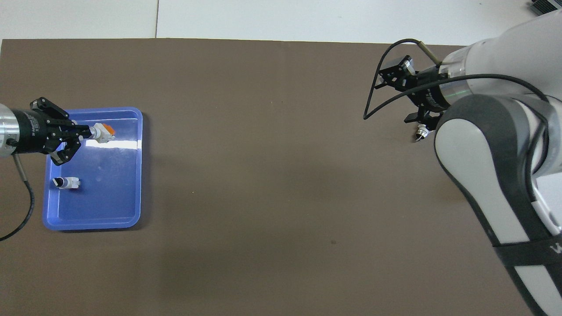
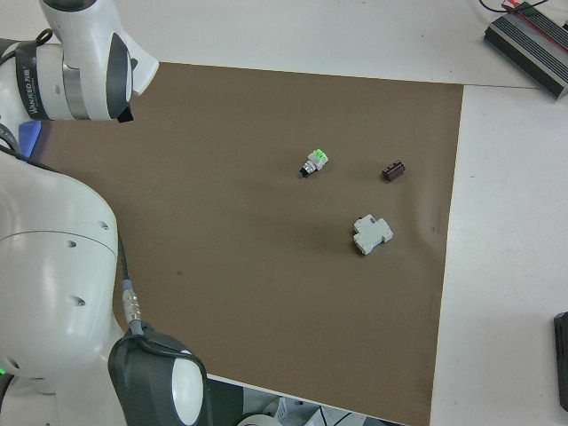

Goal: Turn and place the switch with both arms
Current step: 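Open the right gripper and withdraw it while the left gripper holds the switch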

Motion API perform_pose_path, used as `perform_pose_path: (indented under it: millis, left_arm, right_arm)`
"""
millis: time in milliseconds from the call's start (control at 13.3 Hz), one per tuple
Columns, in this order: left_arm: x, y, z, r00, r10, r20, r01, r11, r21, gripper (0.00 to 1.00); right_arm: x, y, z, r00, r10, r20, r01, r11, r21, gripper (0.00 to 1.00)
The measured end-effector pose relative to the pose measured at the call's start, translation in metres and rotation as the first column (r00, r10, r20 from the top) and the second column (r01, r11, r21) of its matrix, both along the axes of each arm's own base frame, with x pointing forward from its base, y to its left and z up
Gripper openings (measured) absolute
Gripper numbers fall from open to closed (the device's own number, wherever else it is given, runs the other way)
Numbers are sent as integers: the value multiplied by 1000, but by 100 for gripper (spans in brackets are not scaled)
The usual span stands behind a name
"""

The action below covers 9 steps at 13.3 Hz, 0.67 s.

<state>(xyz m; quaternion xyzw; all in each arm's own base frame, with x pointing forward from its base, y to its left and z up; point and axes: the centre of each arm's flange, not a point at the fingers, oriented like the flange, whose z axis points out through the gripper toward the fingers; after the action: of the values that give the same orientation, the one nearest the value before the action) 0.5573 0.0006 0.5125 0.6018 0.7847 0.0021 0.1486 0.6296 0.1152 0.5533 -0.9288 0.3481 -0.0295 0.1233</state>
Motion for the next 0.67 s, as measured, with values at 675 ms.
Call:
perform_pose_path:
  millis: [675]
  left_arm:
    - [11,36,-73,859,-511,25,497,846,193,11]
  right_arm:
    - [-59,-101,78,941,330,-73,-338,907,-251,100]
